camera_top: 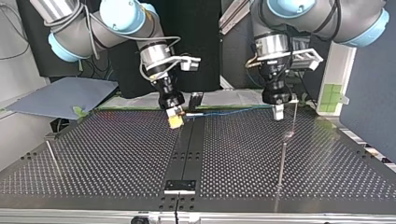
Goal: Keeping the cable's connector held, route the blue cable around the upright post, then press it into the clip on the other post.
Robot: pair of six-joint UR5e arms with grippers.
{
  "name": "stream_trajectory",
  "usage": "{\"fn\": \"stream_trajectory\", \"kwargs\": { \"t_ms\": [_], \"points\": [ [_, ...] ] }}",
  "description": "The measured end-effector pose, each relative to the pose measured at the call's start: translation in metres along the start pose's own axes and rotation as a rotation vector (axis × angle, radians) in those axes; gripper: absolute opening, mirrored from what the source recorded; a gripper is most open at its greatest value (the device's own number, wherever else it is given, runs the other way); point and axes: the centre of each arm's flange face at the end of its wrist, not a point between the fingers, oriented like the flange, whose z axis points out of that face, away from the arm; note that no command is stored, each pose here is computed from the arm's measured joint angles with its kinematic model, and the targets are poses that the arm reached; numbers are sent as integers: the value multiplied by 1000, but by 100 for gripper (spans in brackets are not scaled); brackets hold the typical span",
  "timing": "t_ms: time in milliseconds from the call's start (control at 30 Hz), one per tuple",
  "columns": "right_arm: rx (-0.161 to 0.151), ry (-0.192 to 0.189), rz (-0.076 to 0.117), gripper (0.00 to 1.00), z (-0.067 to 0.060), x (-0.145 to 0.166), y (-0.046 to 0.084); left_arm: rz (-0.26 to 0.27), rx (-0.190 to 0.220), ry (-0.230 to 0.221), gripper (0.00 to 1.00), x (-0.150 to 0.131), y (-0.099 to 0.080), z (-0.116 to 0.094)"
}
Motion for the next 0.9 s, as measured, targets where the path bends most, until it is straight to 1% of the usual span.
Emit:
{"fn": "stream_trajectory", "kwargs": {
  "t_ms": [133, 233, 267, 400, 567, 700, 833, 900],
  "points": [
    [38, 21, 8, 0, 12, 12, -3, 14, -10, 4, 0, -9, -1, 10],
    [66, 20, 10, 0, 18, 11, -5, 19, -18, -10, 0, -23, -1, 15],
    [70, 18, 11, 0, 20, 9, -5, 20, -21, -15, 0, -27, -2, 17],
    [79, 12, 11, 0, 27, 4, -5, 21, -31, -43, 0, -43, -3, 30],
    [83, 20, 11, 0, 36, 5, -5, 20, -33, -64, 0, -55, -4, 45],
    [85, 21, 12, 0, 47, 6, -6, 29, -41, -56, 0, -57, -5, 58],
    [93, 35, 13, 0, 60, 11, -7, 49, -48, -36, 0, -55, -4, 73],
    [99, 41, 16, 0, 64, 13, -8, 63, -57, -33, 0, -55, -3, 84]
  ]
}}
